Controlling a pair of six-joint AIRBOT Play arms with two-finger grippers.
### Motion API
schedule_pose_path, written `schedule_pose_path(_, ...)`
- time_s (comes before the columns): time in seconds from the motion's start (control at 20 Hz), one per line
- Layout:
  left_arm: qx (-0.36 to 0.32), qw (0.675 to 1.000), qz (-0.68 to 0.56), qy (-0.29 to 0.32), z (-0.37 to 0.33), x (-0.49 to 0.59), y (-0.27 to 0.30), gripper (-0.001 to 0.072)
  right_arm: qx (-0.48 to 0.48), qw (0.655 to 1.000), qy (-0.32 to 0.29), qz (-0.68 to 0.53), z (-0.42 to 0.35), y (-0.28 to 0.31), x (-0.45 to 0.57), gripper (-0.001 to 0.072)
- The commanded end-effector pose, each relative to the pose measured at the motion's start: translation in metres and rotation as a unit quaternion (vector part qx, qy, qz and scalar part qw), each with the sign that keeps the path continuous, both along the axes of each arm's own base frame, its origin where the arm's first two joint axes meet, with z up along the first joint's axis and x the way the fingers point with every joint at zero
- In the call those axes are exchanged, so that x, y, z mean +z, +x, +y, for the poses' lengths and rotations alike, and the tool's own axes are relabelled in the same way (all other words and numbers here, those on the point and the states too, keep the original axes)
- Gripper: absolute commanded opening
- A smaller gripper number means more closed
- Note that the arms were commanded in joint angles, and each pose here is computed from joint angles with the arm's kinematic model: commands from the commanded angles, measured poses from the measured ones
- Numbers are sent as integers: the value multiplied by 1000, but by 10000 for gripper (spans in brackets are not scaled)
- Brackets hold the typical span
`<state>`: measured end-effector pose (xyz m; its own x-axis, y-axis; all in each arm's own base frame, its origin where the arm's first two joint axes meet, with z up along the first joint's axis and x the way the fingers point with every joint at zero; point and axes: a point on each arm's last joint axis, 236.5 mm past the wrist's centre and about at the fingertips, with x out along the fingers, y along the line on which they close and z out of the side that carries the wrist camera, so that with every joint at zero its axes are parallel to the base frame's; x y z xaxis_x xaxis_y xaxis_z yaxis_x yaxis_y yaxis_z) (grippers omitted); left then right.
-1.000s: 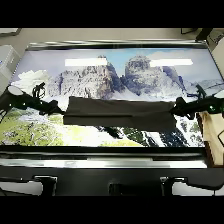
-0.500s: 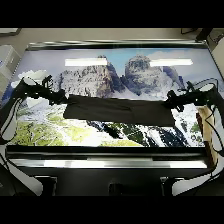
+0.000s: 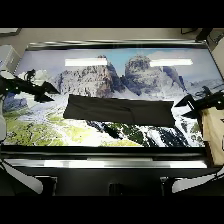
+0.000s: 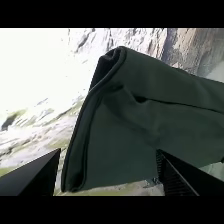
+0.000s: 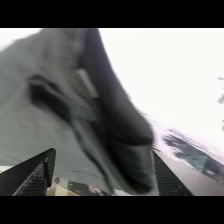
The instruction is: Fold the clothes and pants, and hang the long-sleeved shirts on hangers.
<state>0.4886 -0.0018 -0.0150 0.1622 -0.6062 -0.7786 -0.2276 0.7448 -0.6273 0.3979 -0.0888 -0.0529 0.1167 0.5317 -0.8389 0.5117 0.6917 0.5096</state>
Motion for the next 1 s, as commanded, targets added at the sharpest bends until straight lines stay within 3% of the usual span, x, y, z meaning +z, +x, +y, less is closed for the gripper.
schedule_pose_path(0.0, 5, 1000, 6, -6, 15, 39, -20, 711, -11, 1000, -6, 27, -18, -24, -29, 716)
schedule_pose_path(0.25, -36, 999, -37, 8, -24, 82, -25, 710, -21, 993, 110, -39, 23, 8, -34, 717)
schedule_pose_path(0.5, -99, 994, -51, 8, -83, 91, -33, 710, 35, 993, 99, -48, 60, 17, -40, 702)
schedule_pose_path(0.65, -127, 990, -60, 8, -116, 92, -34, 710, 86, 990, 95, -64, 88, 18, -32, 524)
schedule_pose_path(0.7, -134, 989, -68, 8, -128, 92, -33, 709, 98, 988, 90, -73, 94, 20, -25, 344)
schedule_pose_path(0.75, -142, 987, -80, 9, -144, 92, -30, 708, 100, 988, 82, -84, 98, 23, -16, 88)
schedule_pose_path(0.8, -152, 984, -96, 10, -159, 90, -26, 689, 96, 988, 73, -95, 100, 28, -4, 54)
schedule_pose_path(0.85, -163, 980, -111, 10, -179, 88, -23, 482, 98, 987, 70, -110, 105, 31, 11, 54)
schedule_pose_path(0.9, -175, 976, -127, 10, -199, 84, -20, 223, 98, 986, 62, -124, 108, 32, 28, 54)
schedule_pose_path(0.95, -194, 970, -145, 10, -223, 79, -19, 64, 101, 984, 57, -135, 112, 31, 45, 54)
